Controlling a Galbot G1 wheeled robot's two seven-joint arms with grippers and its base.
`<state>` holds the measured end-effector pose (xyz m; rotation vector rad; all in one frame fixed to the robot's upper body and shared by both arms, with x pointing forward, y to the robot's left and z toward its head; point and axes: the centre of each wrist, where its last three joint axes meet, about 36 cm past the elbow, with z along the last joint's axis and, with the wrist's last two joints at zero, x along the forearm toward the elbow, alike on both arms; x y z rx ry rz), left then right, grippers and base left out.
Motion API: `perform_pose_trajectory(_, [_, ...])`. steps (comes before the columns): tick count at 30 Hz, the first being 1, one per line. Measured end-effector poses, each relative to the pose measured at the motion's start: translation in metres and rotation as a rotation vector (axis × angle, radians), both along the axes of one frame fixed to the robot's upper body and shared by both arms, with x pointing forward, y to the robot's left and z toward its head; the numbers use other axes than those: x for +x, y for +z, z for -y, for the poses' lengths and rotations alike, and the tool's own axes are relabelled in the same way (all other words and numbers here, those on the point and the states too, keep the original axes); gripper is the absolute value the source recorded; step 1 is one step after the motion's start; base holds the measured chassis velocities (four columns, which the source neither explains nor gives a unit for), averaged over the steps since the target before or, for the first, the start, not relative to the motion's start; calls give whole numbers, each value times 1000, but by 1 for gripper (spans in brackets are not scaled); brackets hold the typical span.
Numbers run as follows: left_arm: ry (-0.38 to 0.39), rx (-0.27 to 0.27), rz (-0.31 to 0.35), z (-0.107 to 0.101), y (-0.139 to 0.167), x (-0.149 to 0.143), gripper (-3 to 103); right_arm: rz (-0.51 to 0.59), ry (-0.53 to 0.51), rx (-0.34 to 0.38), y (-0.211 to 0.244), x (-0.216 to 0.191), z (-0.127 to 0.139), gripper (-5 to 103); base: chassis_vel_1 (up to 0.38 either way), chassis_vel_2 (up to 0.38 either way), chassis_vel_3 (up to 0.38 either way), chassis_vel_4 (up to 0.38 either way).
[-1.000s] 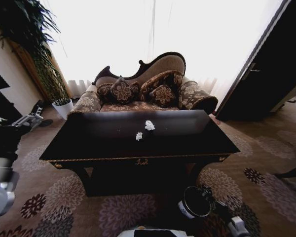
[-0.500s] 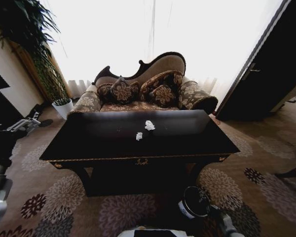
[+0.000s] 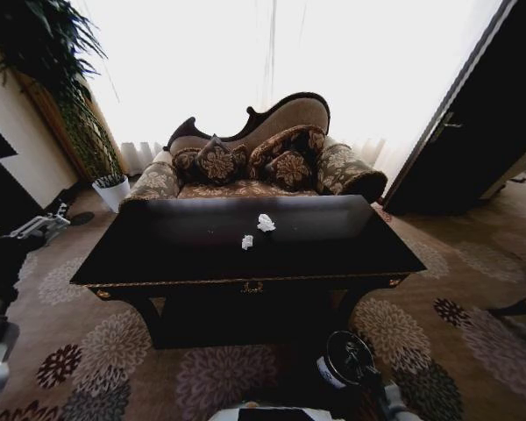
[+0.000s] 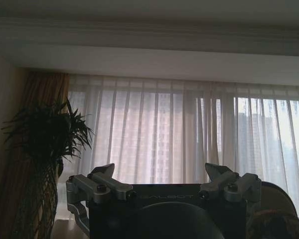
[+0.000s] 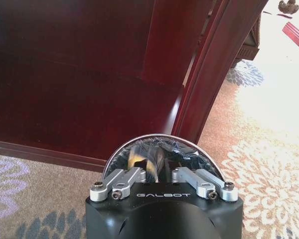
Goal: Move to the front of the table and place the trash on the table into the trash bin.
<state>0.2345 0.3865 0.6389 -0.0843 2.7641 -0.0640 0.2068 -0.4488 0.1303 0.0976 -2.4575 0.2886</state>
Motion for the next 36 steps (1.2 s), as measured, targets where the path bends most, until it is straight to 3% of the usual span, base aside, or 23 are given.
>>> perform_pose_trajectory(3, [0,0,0,0,0,0,100,1,-1,0,1,1,1,29,0,0,0,0])
perform_pose_trajectory(7, [0,-4,-3,0,-3,2,100,1,-3,0,1,2,1,51,0,0,0,0])
perform_pose_trajectory(9, [0,-5,-3,0,-3,2,100,2,-2,0,1,2,1,51,0,0,0,0])
perform_pose_trajectory(13, [0,-13,1,-2,-4,5,100,27,18,0,13,-2,0,73,0,0,0,0])
perform_pose_trajectory(15, [-1,-17,3,-2,-5,6,100,40,30,-2,19,-4,-1,73,0,0,0,0])
perform_pose_trajectory(19, [-5,-34,9,-3,-8,11,100,114,83,0,46,-10,-10,94,0,0,0,0])
perform_pose_trajectory(26, [-22,-60,20,0,-15,22,100,206,159,-3,89,-27,-17,100,0,0,0,0])
perform_pose_trajectory(36, [-38,-80,26,2,-19,32,100,430,120,23,161,-33,-24,100,0,0,0,0])
